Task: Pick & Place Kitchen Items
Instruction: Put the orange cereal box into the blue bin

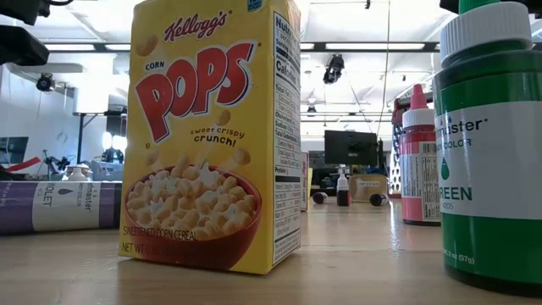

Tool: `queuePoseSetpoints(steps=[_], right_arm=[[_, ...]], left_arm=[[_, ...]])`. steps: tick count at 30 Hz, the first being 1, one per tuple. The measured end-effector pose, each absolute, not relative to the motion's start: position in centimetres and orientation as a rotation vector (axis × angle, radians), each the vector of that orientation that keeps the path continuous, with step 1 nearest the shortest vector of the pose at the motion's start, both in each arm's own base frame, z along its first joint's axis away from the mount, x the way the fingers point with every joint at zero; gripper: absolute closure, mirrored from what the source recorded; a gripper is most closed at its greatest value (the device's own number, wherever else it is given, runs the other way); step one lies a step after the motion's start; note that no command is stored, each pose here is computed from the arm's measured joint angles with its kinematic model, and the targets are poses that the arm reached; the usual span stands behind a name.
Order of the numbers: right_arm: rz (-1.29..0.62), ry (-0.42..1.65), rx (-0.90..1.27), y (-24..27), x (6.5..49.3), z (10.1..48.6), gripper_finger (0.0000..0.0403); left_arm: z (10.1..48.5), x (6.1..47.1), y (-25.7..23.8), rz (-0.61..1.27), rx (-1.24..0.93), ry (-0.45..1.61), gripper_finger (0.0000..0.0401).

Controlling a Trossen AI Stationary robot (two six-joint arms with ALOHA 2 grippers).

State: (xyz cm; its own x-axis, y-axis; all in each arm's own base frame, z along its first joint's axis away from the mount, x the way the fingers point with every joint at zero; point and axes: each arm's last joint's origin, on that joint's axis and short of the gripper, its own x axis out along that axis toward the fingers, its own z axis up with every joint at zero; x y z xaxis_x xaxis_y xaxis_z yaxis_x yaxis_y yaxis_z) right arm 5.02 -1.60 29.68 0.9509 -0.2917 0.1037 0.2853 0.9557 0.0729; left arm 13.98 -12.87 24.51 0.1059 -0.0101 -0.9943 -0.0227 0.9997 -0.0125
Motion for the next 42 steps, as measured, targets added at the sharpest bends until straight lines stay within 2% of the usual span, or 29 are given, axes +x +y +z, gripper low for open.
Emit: queuePoseSetpoints(steps=[24, 31, 42], right_arm=[[-0.293, -0.114, 0.058, -1.6, 5.0, 29.7, 0.0394], [-0.293, -0.114, 0.057, -1.6, 5.0, 29.7, 0.0394], [-0.293, -0.114, 0.058, -1.6, 5.0, 29.7, 0.0394]], left_arm=[[24.5, 14.0, -12.8, 0.011, -0.006, 1.448, 0.0225], [26.1, 14.4, -13.1, -0.015, -0.026, 1.415, 0.0229], [28.6, 15.5, -11.3, 0.112, 0.227, 1.247, 0.0231]])
